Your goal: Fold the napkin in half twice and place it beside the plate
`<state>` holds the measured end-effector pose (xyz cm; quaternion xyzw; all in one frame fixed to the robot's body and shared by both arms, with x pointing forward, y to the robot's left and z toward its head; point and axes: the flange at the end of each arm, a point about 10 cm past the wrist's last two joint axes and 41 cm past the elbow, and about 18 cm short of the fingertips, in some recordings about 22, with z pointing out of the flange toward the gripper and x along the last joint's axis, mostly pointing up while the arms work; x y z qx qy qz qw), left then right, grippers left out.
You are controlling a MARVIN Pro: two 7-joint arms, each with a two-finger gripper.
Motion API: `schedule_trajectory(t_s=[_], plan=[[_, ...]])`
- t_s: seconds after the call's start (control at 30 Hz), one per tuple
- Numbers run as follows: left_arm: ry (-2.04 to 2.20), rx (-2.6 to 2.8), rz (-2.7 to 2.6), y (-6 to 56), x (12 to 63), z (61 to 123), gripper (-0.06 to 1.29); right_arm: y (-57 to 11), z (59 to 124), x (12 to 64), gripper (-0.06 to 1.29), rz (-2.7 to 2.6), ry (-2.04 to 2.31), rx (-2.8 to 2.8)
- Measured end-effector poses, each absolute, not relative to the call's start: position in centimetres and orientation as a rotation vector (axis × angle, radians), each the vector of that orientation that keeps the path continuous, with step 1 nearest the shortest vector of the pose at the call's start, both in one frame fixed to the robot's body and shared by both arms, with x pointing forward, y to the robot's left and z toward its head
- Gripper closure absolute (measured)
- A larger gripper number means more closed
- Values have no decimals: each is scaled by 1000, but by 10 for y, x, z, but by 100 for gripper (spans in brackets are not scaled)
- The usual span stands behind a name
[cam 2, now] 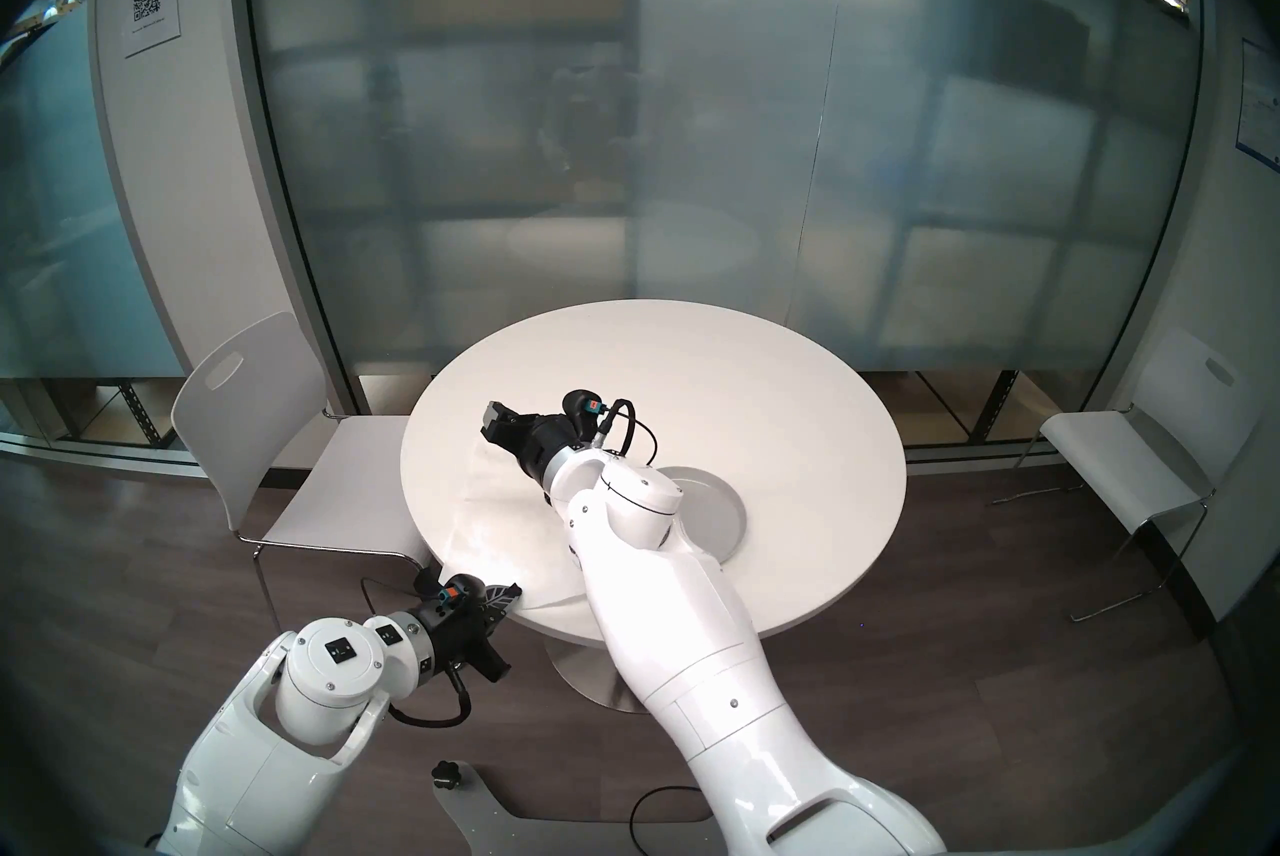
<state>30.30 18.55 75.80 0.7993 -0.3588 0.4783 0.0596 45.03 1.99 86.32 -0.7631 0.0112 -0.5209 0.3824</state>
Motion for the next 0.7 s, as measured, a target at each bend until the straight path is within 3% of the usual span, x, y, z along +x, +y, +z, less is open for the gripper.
schedule_trajectory(t_s=[0.03, 0.17, 0.23, 0.7], plan=[[-1086, 2420, 1448, 186, 303, 758, 125, 19, 864, 449, 50, -1326, 26, -1945], [-1084, 2417, 1450, 187, 304, 758, 125, 15, 866, 444, 8, -1321, 15, -1942], [-1083, 2416, 1451, 187, 304, 757, 125, 12, 869, 440, 3, -1324, 7, -1935], [-1055, 2421, 1462, 189, 305, 756, 125, -36, 885, 422, 3, -1476, 3, -1894]])
